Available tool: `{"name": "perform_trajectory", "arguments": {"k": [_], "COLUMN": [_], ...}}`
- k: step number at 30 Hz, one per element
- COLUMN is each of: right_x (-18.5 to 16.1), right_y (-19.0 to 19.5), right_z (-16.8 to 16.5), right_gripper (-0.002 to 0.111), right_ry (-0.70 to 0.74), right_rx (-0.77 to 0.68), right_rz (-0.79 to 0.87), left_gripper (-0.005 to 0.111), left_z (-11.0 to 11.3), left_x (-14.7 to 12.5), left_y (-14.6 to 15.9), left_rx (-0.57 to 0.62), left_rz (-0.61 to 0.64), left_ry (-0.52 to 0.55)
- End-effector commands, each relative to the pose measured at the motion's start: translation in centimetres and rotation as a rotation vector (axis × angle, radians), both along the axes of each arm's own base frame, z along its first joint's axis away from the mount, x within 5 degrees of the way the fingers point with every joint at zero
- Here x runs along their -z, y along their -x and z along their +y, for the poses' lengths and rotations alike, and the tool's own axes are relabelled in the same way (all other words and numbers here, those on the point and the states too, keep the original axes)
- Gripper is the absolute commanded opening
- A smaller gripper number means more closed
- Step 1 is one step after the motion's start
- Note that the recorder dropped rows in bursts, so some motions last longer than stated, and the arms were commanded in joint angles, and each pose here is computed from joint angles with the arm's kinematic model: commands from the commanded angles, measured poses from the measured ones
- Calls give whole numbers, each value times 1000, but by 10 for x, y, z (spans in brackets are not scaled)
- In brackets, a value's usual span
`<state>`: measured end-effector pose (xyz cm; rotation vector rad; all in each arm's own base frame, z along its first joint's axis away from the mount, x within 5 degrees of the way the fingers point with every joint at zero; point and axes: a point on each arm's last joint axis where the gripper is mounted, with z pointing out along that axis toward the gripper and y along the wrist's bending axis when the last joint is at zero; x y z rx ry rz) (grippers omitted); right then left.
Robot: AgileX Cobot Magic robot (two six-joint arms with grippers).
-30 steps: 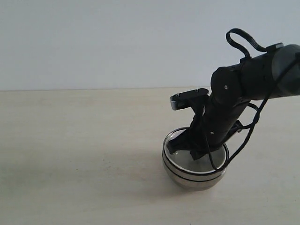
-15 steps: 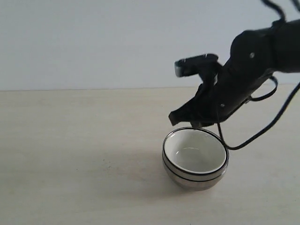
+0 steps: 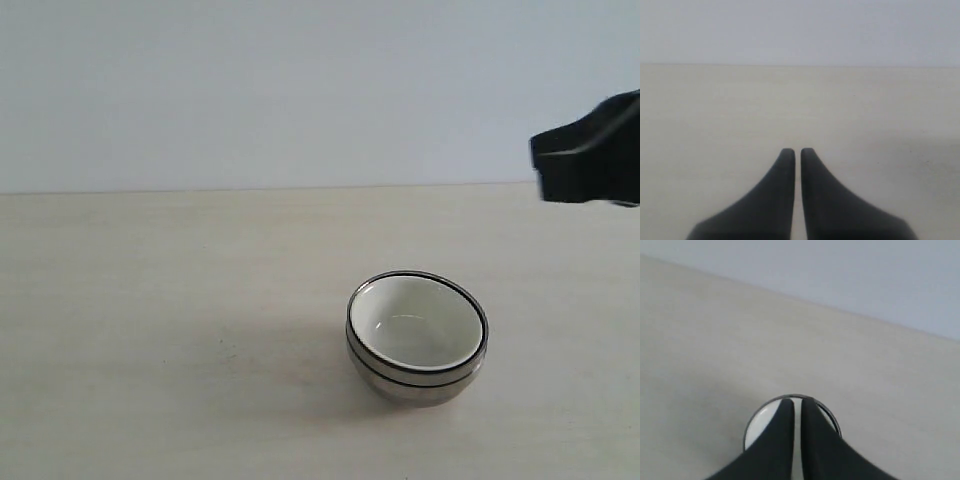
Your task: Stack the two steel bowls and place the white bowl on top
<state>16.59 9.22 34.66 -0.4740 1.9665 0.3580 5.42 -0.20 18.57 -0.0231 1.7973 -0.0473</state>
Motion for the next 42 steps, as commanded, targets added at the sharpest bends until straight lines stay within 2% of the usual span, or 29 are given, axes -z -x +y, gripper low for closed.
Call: {"name": "perform_trajectory", "arguments": {"k": [1, 8, 17, 21, 24, 27, 32, 42], "right_x": [-17, -31, -35, -33, -31, -34, -36, -28], "right_y": [51, 118, 190, 191, 189, 193, 197, 192], "right_z": [-29, -66, -110, -124, -125, -119, -102, -90], "right_gripper": [0, 0, 0, 0, 0, 0, 0, 0], "right_ry": [-71, -93, -196, -142, -172, -232, -305, -285], "right_rx": [1, -10, 48, 201, 283, 283, 204, 281], "right_rz": [-219, -431, -733, -685, -678, -693, -702, -698], "left_gripper": [4, 4, 4, 4, 4, 4, 4, 4], "left_z": [0, 0, 0, 0, 0, 0, 0, 0], "left_x": [0, 0, 0, 0, 0, 0, 0, 0], "left_y": [0, 0, 0, 0, 0, 0, 0, 0], "left_rx": [3, 3, 3, 3, 3, 3, 3, 3], "left_rz": [-7, -7, -7, -7, -7, -7, -7, -7], "left_ry": [5, 5, 5, 5, 5, 5, 5, 5]}}
